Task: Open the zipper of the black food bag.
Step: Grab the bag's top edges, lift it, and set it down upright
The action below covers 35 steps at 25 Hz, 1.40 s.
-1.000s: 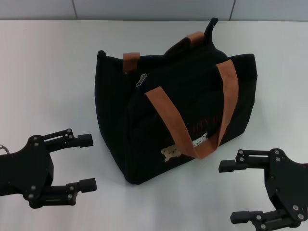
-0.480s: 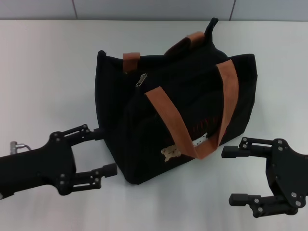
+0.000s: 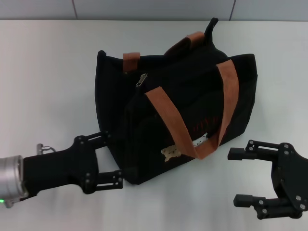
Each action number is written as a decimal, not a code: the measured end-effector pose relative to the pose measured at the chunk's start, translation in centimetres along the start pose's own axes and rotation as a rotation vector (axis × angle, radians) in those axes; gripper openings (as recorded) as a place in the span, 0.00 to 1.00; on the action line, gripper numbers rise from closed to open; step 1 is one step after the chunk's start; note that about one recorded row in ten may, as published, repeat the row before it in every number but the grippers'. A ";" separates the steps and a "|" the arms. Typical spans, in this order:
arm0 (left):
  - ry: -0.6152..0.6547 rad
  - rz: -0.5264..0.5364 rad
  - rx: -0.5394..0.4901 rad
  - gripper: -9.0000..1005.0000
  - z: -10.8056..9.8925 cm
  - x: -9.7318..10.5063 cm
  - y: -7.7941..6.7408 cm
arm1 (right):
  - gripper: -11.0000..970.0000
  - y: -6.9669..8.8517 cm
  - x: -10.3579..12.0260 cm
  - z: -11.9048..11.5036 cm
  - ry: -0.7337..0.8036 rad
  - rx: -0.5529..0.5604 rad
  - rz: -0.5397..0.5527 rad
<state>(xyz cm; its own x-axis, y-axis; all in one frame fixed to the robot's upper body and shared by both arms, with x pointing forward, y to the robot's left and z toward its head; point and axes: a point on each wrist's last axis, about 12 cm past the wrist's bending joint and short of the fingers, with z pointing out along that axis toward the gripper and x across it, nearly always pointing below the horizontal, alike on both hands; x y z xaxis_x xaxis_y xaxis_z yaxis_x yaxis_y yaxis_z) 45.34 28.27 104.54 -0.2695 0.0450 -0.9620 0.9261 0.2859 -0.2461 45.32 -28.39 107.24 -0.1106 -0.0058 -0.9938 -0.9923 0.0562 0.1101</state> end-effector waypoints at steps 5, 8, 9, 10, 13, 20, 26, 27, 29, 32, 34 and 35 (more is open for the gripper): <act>-0.002 -0.028 -0.031 0.81 2.4 0.3 1.1 | 0.80 0.5 0.4 -0.3 -0.002 0.012 0.009; -0.009 -0.035 -0.044 0.81 3.2 0.3 1.5 | 0.80 0.6 0.4 -0.4 -0.004 0.019 0.011; -0.017 -0.035 -0.064 0.81 3.7 0.3 1.8 | 0.80 0.6 0.4 -0.4 -0.006 0.023 0.011; -0.025 -0.035 -0.097 0.81 4.0 0.4 2.2 | 0.80 0.6 0.4 -0.5 -0.009 0.029 0.010; -0.037 -0.034 -0.159 0.81 4.4 0.6 2.8 | 0.80 0.6 0.4 -0.5 -0.012 0.034 0.009; -0.052 -0.050 -0.324 0.72 4.0 0.7 4.4 | 0.80 0.4 0.6 -0.6 -0.008 0.066 0.007; -0.042 -0.018 -0.345 0.54 3.8 0.7 4.7 | 0.80 0.2 0.8 -0.5 0.002 0.086 0.011; -0.042 -0.015 -0.346 0.51 3.8 0.7 4.7 | 0.80 0.2 0.8 -0.5 0.004 0.088 0.012; -0.040 -0.004 -0.347 0.45 3.7 0.6 4.8 | 0.80 0.2 0.9 -0.5 0.005 0.091 0.012; -0.040 0.008 -0.345 0.38 3.6 0.6 4.8 | 0.80 0.2 0.9 -0.5 0.005 0.092 0.012; -0.040 0.011 -0.346 0.34 3.5 0.6 4.8 | 0.80 0.2 0.9 -0.5 0.005 0.092 0.012; -0.040 0.011 -0.347 0.32 3.4 0.6 4.8 | 0.80 0.2 0.9 -0.5 0.004 0.092 0.012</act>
<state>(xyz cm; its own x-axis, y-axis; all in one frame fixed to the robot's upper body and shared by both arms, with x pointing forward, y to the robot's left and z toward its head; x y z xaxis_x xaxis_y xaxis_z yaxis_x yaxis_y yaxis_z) 50.51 26.38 102.39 -0.2429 0.0148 -0.9699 0.7820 0.5947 -0.1868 45.03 -28.85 106.38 -0.1228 -0.0083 -0.9924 -0.9817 0.1479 0.1202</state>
